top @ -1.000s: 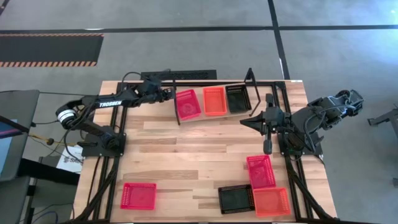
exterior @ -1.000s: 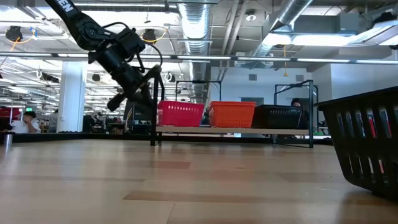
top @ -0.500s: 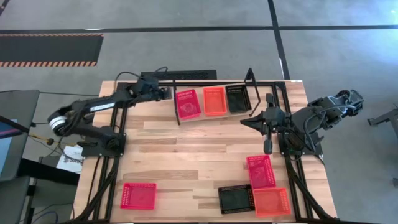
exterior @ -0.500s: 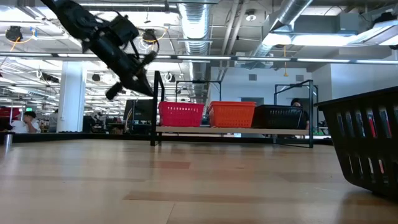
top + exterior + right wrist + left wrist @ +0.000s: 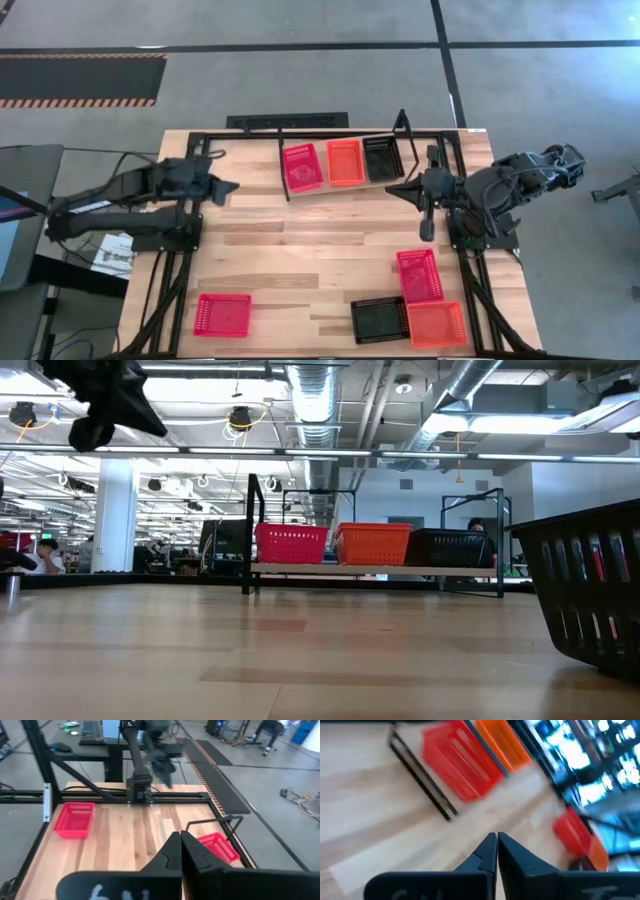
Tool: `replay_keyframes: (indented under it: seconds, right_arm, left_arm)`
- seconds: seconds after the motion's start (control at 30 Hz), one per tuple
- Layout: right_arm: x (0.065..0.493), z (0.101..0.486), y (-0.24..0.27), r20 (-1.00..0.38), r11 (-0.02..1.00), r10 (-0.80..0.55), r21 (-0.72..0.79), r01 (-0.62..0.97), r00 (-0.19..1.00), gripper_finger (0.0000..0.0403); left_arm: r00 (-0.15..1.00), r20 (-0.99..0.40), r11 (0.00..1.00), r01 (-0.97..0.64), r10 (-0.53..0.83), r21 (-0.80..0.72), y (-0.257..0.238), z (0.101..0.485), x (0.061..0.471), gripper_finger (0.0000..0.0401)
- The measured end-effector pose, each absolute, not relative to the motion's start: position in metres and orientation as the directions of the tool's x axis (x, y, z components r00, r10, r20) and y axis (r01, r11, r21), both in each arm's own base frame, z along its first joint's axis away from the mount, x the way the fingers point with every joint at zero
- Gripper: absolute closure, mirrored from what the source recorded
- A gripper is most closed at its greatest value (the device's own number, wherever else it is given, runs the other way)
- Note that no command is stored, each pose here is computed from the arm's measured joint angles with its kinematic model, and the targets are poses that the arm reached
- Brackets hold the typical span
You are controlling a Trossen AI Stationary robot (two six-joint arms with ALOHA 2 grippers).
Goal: Stack baskets on shelf by color
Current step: Stack the left red bin into the red bin on the shelf
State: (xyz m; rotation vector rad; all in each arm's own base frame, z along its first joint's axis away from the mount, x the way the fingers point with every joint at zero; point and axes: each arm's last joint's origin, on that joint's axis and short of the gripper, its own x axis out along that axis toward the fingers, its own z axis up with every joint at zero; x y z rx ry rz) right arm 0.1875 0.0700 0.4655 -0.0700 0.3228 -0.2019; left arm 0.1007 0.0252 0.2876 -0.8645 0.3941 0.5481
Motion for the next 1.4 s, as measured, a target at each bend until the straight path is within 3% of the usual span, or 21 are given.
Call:
replay_keyframes:
  seconds: [0.2,0.37,0.5,0.63,0.9,1.17,1.4]
  right_arm:
    - [0.191,0.466,0.064,-0.302,0.971,-0.24,-0.094,0.222,0.923,0.0396]
    - [0.192,0.467,0.062,-0.293,0.968,-0.249,-0.047,0.246,0.923,0.0396]
    - [0.192,0.467,0.062,-0.29,0.968,-0.248,-0.035,0.249,0.924,0.0396]
    - [0.193,0.469,0.062,-0.277,0.968,-0.247,-0.023,0.251,0.929,0.0396]
    - [0.193,0.47,0.062,-0.263,0.968,-0.246,-0.012,0.252,0.933,0.0396]
    - [0.203,0.466,0.068,-0.277,0.968,-0.246,-0.025,0.249,0.929,0.0397]
    - [0.208,0.462,0.08,-0.286,0.979,-0.202,-0.033,0.201,0.937,0.0397]
  left_arm:
    - [0.788,-0.615,0.699,-0.438,-0.004,-0.565,-0.001,0.279,0.119,0.0401]
    - [0.606,-0.74,0.74,-0.346,-0.293,-0.577,-0.03,0.262,0.13,0.0401]
    - [0.439,-0.801,0.748,-0.343,-0.407,-0.568,-0.053,0.25,0.133,0.0401]
    - [0.318,-0.834,0.767,-0.341,-0.451,-0.544,-0.072,0.241,0.133,0.0401]
    - [0.197,-0.858,0.798,-0.313,-0.475,-0.514,-0.098,0.23,0.133,0.0401]
    - [0.153,-0.868,0.832,-0.247,-0.473,-0.497,-0.109,0.218,0.145,0.0398]
    - [0.137,-0.853,0.825,-0.215,-0.505,-0.523,-0.12,0.207,0.16,0.0352]
